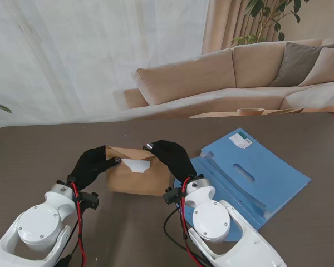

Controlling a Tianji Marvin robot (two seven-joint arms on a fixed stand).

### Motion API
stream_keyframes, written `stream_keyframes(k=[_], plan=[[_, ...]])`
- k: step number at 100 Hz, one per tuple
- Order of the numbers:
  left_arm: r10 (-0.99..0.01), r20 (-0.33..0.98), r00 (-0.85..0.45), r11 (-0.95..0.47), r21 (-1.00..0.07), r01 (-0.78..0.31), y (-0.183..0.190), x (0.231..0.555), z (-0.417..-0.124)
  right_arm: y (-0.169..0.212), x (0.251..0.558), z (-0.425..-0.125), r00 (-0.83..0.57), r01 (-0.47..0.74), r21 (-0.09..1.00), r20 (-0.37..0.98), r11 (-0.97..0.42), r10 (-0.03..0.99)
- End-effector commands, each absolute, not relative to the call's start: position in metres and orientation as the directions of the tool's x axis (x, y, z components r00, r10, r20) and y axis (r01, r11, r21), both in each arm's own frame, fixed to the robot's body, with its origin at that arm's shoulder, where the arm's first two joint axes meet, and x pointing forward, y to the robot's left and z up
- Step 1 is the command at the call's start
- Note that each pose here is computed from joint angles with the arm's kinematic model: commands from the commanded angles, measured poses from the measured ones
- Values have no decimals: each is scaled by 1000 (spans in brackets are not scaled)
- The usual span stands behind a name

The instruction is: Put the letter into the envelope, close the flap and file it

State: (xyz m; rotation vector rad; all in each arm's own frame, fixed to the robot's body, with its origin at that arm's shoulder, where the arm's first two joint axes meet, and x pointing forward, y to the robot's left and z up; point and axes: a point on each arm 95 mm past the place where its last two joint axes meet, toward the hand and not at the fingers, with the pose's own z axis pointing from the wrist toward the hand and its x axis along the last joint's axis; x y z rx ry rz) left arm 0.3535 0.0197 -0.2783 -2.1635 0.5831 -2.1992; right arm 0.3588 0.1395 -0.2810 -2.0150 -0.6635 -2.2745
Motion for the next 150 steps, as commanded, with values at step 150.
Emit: stream_keyframes(k=[150], plan=[[-298,945,-133,-841,-326,-432,24,349,-265,140,359,-285,-240,340,468,882,-816,406]])
